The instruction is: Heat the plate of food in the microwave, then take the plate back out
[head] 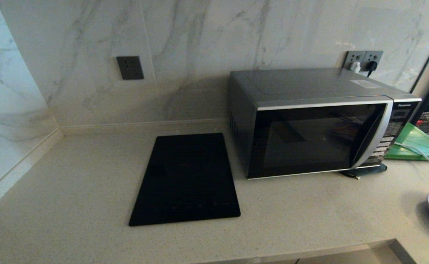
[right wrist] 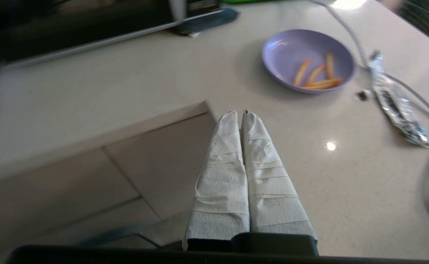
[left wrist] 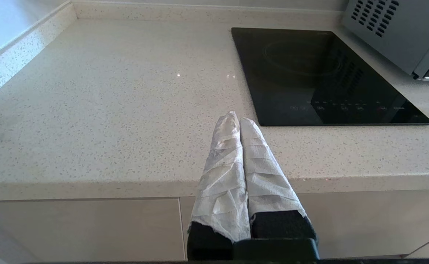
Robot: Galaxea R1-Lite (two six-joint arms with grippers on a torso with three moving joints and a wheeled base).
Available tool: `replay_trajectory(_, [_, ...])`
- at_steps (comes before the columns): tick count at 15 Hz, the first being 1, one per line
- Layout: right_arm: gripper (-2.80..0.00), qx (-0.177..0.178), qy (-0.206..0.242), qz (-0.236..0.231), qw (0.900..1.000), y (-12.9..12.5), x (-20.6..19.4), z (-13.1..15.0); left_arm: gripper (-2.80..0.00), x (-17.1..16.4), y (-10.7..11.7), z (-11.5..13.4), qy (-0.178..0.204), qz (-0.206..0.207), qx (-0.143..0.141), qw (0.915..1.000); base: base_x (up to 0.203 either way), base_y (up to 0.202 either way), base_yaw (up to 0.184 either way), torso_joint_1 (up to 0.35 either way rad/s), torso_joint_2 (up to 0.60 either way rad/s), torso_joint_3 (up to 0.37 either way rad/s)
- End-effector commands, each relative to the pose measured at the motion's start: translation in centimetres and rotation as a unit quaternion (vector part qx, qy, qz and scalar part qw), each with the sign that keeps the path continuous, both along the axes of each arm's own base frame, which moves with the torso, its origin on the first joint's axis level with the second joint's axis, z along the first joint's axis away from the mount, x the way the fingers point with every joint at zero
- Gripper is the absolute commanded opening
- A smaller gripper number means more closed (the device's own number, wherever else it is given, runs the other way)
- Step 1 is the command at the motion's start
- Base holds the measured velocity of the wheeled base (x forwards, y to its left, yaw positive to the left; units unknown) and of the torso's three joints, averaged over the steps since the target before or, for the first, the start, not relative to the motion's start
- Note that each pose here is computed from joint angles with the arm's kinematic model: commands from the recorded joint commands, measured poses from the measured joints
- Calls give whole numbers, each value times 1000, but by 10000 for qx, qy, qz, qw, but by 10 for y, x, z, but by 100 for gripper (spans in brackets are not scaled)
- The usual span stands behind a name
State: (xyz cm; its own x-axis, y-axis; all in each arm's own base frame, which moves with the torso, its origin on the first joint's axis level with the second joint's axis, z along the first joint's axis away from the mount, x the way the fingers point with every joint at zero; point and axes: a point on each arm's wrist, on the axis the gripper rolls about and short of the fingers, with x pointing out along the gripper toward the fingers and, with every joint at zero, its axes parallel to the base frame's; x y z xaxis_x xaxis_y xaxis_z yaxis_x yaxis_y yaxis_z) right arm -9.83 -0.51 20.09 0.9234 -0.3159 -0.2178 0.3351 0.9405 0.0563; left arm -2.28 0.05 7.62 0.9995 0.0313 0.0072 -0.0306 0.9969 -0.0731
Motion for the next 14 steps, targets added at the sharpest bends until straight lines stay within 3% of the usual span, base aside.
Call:
replay_trajectory(1, [-280,-23,-127,142,9998,-1,-16,-16,-280,0,0,0,5,5,-3,10000,0,0,0,0,0,0])
replay_trajectory(4, [-280,-123,-321,651,9973,1,-36,-39,-280,0,0,0,5,5,-3,10000,0,0,0,0,0,0])
replay_trajectory(6, [-280,-100,-11,882,9960,2,-38,-44,-280,0,0,0,5,5,-3,10000,0,0,0,0,0,0])
replay_trajectory(8, [-280,6,115,898,9959,3,-31,-49,-280,0,0,0,5,5,-3,10000,0,0,0,0,0,0])
replay_trajectory(12, [-280,242,-529,820,9949,2,0,-52,-280,0,0,0,5,5,-3,10000,0,0,0,0,0,0])
replay_trajectory(14, [-280,269,-502,840,9948,2,8,-58,-280,0,0,0,5,5,-3,10000,0,0,0,0,0,0])
